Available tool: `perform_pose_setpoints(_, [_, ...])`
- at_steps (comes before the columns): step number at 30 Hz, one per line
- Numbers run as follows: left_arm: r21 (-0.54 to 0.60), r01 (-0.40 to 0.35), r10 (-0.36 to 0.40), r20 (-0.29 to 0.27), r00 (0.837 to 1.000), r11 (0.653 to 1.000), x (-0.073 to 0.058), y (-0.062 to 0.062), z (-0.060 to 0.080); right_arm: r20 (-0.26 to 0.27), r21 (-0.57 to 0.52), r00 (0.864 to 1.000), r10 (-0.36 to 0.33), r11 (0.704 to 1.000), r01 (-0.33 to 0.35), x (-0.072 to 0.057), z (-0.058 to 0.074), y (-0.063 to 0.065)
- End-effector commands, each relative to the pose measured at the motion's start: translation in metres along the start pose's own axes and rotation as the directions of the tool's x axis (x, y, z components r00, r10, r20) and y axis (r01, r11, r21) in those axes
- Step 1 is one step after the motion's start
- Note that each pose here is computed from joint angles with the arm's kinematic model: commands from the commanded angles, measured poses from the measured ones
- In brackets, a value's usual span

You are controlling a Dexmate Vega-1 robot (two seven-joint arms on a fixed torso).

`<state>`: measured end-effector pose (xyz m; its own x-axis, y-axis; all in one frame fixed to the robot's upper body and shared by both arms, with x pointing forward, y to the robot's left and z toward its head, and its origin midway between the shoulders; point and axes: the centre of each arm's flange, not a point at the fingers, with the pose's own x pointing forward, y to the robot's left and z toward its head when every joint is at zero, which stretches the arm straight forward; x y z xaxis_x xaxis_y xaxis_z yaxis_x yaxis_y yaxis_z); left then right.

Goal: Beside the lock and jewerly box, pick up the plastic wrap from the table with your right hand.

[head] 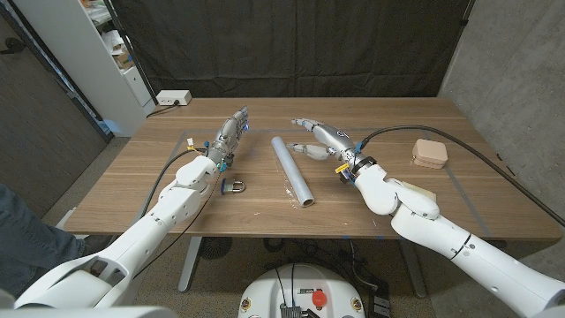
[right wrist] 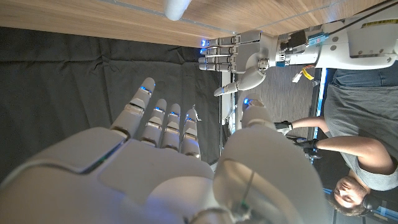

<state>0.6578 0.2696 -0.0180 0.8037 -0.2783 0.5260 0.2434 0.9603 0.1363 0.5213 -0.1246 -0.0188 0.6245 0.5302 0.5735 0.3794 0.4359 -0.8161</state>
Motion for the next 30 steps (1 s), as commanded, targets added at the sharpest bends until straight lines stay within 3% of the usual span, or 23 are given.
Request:
perform_pose_setpoints(1, [0.003,0.0,0.0,-0.004,1.0,1.0,0.001,-0.001,-0.001,-0.005,-0.019,1.0,0.017,1.0,-0.017,0.004,0.016,0.006])
perform_pose_setpoints(30, [0.002,0.012,-0.012,-0.007,1.0,1.0,0.008,-0.002,-0.003,-0.057,-0.066,0.993,0.101,0.992,-0.105,0.006,0.032,0.024])
